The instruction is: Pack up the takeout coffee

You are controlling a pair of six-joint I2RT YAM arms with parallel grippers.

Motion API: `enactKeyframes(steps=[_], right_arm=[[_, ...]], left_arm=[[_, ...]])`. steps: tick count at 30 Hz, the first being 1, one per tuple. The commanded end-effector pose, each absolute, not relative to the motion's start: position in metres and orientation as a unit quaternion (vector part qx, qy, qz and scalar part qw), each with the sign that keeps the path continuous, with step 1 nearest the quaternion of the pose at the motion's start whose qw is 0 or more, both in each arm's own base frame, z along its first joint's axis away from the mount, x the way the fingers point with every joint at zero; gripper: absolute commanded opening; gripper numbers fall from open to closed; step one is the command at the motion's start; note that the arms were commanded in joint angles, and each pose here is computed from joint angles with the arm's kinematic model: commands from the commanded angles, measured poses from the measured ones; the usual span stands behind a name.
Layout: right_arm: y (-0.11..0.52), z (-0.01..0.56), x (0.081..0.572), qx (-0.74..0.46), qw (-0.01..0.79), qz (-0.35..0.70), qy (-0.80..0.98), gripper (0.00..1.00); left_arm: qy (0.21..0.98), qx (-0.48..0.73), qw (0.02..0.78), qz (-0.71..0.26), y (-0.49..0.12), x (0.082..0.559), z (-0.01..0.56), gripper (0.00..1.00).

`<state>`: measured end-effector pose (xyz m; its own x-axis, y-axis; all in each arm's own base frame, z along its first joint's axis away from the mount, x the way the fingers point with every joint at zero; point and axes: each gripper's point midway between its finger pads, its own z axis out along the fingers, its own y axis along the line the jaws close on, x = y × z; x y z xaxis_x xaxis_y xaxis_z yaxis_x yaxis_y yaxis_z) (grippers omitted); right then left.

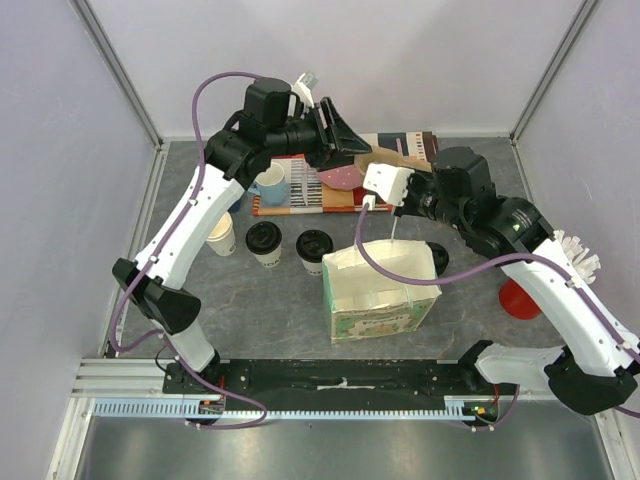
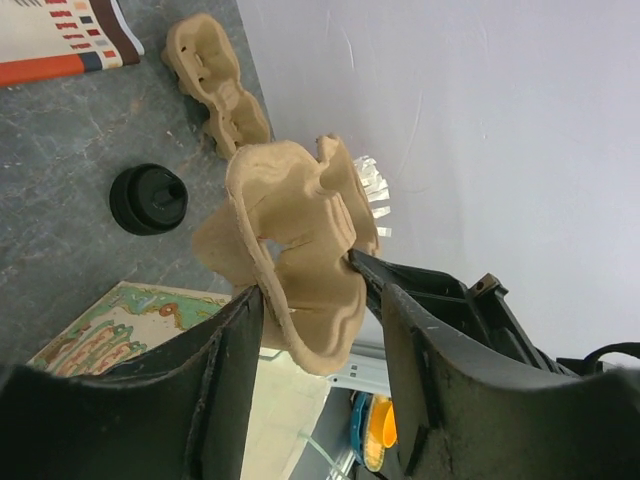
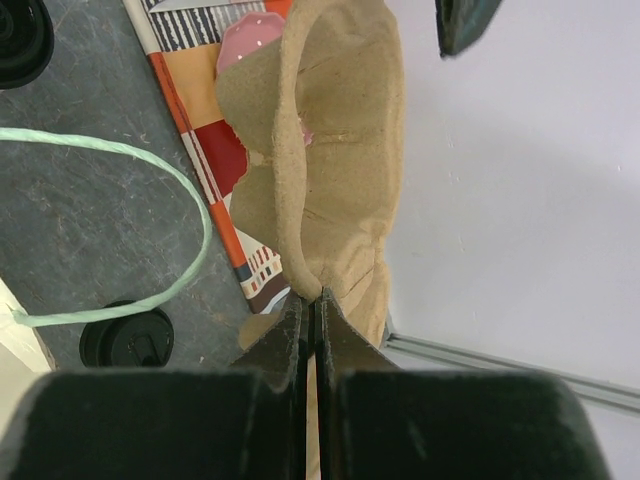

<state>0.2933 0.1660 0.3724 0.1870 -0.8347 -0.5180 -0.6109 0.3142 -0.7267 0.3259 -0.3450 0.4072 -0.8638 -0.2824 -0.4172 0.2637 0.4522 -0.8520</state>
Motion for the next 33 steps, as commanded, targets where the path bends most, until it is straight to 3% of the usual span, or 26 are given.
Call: enactKeyframes(steps=[1,5,8,9,11,13,15,17,23,26,33], right_arm=[[0.173,0.393,0.295,-0.577,0.532,-0.115,0.61,0.0],[0.18,0.396,0.295,-0.585,0.533,-0.108,0.602,0.0],[0.183,0.394,0.295,-0.589,0.53,-0.107,0.601,0.0],[0.183,0.393,0.295,-0.588,0.53,-0.106,0.601,0.0],[0.183,0.395,0.294,-0.586,0.533,-0.105,0.601,0.0],[0.182,0.396,0.294,-0.58,0.535,-0.103,0.606,0.0],[0.182,0.4,0.292,-0.567,0.546,-0.095,0.609,0.22],[0.184,0.406,0.29,-0.546,0.562,-0.077,0.617,0.35],[0.197,0.435,0.274,-0.441,0.62,0.037,0.648,0.62],[0.212,0.445,0.264,-0.376,0.621,0.129,0.676,0.69],[0.206,0.524,0.287,0.023,0.62,0.307,0.721,0.71]], left_arm=[[0.804,-0.025,0.255,-0.537,-0.351,0.328,0.412,0.54],[0.813,-0.048,0.248,-0.525,-0.348,0.333,0.402,0.45],[0.811,-0.051,0.245,-0.528,-0.349,0.335,0.402,0.27],[0.813,-0.052,0.244,-0.526,-0.349,0.334,0.401,0.14],[0.817,-0.055,0.242,-0.52,-0.347,0.335,0.397,0.02],[0.821,-0.057,0.239,-0.516,-0.345,0.334,0.394,0.02],[0.819,-0.057,0.242,-0.517,-0.343,0.335,0.396,0.02],[0.817,-0.054,0.245,-0.52,-0.342,0.336,0.397,0.02],[0.801,-0.048,0.259,-0.538,-0.338,0.344,0.406,0.02],[0.79,-0.039,0.267,-0.551,-0.338,0.345,0.415,0.02],[0.744,0.015,0.322,-0.585,-0.339,0.347,0.441,0.02]])
